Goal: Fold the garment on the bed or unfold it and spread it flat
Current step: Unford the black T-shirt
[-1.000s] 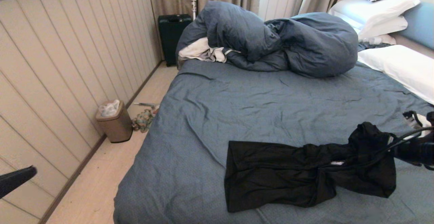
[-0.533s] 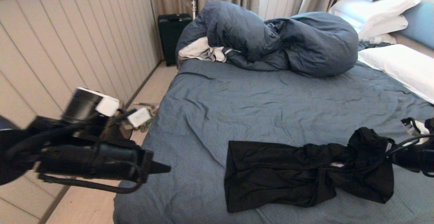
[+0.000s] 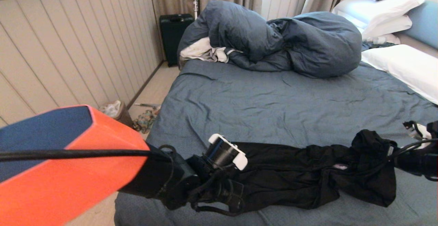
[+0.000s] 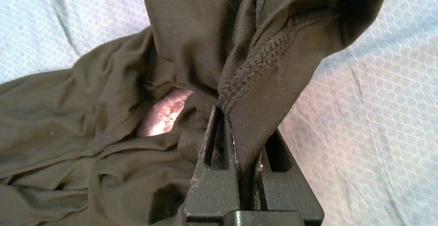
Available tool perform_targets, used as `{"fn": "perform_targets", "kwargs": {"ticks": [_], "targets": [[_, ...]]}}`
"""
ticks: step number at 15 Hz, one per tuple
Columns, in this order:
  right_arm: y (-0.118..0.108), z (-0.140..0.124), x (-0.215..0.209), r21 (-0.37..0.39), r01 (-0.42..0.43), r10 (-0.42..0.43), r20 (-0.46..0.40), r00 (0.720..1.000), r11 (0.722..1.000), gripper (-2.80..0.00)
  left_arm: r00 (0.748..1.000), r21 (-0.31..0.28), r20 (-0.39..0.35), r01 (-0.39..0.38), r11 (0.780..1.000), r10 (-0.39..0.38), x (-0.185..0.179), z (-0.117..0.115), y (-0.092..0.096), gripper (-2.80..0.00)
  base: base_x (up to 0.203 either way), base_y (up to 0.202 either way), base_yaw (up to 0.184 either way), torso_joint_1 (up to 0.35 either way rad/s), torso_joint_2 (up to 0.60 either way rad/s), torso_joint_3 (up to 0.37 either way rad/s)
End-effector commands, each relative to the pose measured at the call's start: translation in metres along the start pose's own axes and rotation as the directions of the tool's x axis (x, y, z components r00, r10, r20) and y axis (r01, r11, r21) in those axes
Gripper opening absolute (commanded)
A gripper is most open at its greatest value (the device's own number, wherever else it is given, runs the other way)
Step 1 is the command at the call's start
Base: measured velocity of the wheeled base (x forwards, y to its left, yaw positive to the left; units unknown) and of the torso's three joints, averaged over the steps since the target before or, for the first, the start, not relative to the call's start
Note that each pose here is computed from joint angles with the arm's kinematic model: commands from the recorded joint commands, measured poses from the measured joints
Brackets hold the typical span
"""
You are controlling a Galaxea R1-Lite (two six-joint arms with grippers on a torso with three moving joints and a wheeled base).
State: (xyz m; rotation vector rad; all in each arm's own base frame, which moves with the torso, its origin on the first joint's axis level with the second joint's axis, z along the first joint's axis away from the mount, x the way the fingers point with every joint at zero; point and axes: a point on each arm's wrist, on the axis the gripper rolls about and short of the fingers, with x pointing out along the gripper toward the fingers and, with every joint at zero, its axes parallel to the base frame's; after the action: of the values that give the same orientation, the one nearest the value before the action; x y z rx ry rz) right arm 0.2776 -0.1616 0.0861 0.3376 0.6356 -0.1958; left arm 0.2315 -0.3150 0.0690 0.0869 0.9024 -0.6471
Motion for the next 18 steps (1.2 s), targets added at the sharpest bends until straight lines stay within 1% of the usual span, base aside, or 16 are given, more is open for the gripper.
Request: {"fn": "perform_targets", "kwargs": {"ticks": [1, 3, 4, 6, 7, 9, 10, 13, 15, 18], "targets": [[0.001, -0.003, 0.001, -0.007, -0.004, 0.004, 0.011, 1.0, 1.0, -2.8, 0.998, 0.029, -0.008, -0.058, 0.998, 0.058, 0.041, -0.017, -0.011, 0.0, 0.0, 0.0, 0.0, 0.0, 0.0, 0.0], [0.001, -0.004, 0.001, -0.021, -0.005, 0.005, 0.036, 0.999, 1.0, -2.8, 0.993, 0.035, 0.07, -0.097, 0.995, 0.094, 0.056, -0.009, -0.025, 0.0, 0.0, 0.0, 0.0, 0.0, 0.0, 0.0], [0.001, -0.004, 0.001, -0.023, -0.005, 0.005, 0.038, 0.999, 1.0, -2.8, 0.99, 0.038, 0.089, -0.109, 0.993, 0.106, 0.061, -0.006, -0.03, 0.0, 0.0, 0.0, 0.0, 0.0, 0.0, 0.0], [0.0, -0.004, 0.001, -0.022, -0.005, 0.006, 0.038, 0.999, 1.0, -2.8, 0.987, 0.042, 0.105, -0.123, 0.991, 0.118, 0.07, -0.004, -0.034, 0.0, 0.0, 0.0, 0.0, 0.0, 0.0, 0.0], [0.0, -0.004, 0.001, -0.022, -0.005, 0.006, 0.038, 0.999, 1.0, -2.8, 0.981, 0.035, 0.132, -0.147, 0.989, 0.141, 0.075, -0.001, -0.036, 0.0, 0.0, 0.0, 0.0, 0.0, 0.0, 0.0], [0.0, -0.004, 0.001, -0.023, -0.004, 0.005, 0.038, 0.999, 1.0, -2.8, 0.954, -0.002, 0.202, -0.224, 0.975, 0.219, 0.085, 0.012, -0.033, 0.0, 0.0, 0.0, 0.0, 0.0, 0.0, 0.0], [0.0, -0.004, 0.001, -0.021, -0.005, 0.006, 0.039, 0.999, 1.0, -2.8, 0.948, -0.016, 0.21, -0.241, 0.97, 0.239, 0.089, 0.016, -0.029, 0.0, 0.0, 0.0, 0.0, 0.0, 0.0, 0.0], [0.0, -0.003, 0.0, -0.021, -0.004, 0.005, 0.041, 0.999, 1.0, -2.8, 0.948, 0.0, 0.185, -0.264, 0.965, 0.259, 0.104, 0.006, -0.027, 0.0, 0.0, 0.0, 0.0, 0.0, 0.0, 0.0], [0.001, -0.003, -0.001, -0.022, -0.004, 0.005, 0.044, 0.999, 1.0, -2.8, 0.948, 0.009, 0.173, -0.273, 0.962, 0.267, 0.11, 0.002, -0.025, 0.0, 0.0, 0.0, 0.0, 0.0, 0.0, 0.0], [0.001, -0.003, -0.001, -0.022, -0.004, 0.005, 0.045, 0.999, 1.0, -2.8, 0.949, 0.016, 0.17, -0.272, 0.962, 0.265, 0.112, 0.0, -0.027, 0.0, 0.0, 0.0, 0.0, 0.0, 0.0, 0.0]]}}
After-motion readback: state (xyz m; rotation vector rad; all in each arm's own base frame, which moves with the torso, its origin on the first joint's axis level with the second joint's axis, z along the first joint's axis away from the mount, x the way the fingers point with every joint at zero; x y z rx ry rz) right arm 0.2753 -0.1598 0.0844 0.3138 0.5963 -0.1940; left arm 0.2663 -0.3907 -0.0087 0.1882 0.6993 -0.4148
